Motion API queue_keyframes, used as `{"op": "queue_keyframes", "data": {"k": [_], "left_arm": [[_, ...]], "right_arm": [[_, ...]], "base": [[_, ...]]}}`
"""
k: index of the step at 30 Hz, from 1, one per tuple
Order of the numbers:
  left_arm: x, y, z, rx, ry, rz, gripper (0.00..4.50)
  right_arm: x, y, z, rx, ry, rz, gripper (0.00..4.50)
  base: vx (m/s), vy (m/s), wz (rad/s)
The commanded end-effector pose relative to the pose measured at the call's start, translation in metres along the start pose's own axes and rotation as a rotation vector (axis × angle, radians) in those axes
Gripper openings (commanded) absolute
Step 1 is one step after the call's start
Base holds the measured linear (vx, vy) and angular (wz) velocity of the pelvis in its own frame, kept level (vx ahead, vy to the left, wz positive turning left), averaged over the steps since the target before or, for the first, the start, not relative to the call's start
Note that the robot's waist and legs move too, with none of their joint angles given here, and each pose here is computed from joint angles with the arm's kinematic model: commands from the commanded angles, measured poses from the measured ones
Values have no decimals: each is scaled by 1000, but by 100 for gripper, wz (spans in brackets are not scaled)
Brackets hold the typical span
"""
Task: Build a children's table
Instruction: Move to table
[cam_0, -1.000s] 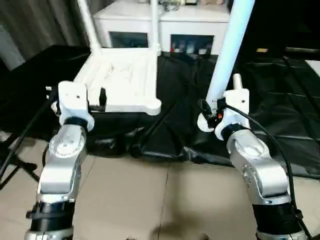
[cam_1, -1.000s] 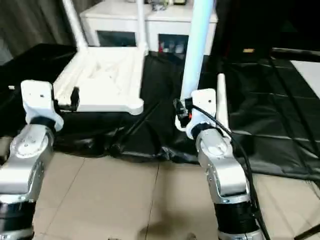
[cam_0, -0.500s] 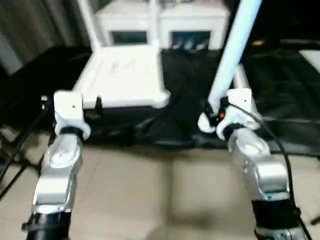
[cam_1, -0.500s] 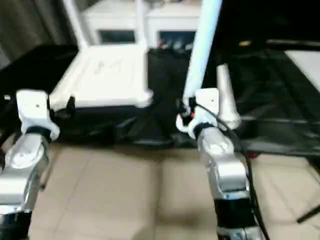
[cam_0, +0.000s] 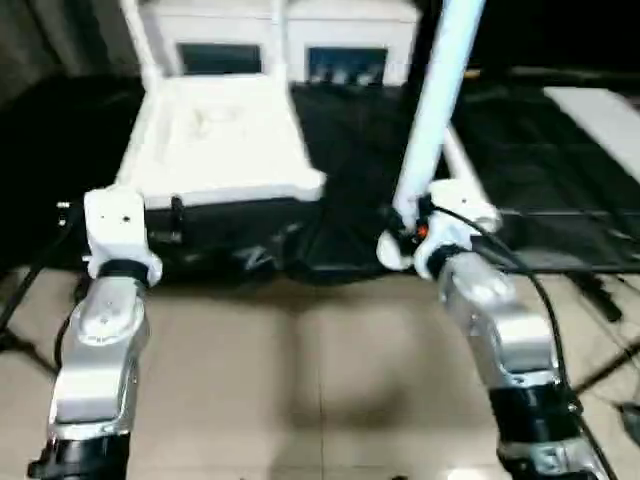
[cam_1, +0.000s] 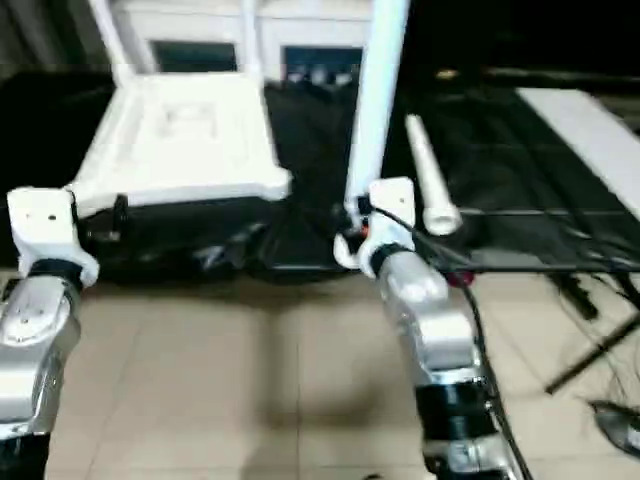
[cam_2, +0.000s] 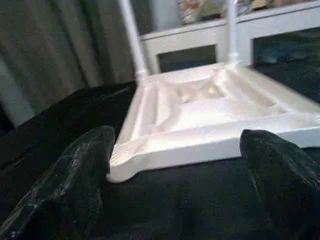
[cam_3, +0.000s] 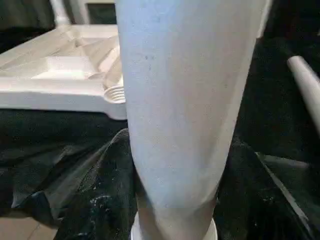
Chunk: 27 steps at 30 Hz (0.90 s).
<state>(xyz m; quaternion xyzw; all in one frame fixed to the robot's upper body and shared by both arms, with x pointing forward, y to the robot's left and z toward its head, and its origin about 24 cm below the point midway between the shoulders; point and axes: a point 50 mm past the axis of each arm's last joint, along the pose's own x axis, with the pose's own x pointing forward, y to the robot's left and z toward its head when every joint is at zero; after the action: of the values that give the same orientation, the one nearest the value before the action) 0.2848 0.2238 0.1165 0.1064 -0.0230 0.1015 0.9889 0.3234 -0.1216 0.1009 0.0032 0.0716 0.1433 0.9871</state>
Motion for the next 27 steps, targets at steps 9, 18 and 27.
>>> {"op": "queue_keyframes", "data": {"k": [9,18,27], "left_arm": [[14,-11,13,12,-41,-30,450],[15,-17,17,10,-48,-37,450],[13,-12,13,22,-34,-32,450]], "right_arm": [[3,3,18,29,-111,16,184],[6,10,8,63,-76,27,184],[5,3,3,85,-64,-17,184]], "base": [[-4,7,8],[-27,58,6],[-92,170,-23]]}}
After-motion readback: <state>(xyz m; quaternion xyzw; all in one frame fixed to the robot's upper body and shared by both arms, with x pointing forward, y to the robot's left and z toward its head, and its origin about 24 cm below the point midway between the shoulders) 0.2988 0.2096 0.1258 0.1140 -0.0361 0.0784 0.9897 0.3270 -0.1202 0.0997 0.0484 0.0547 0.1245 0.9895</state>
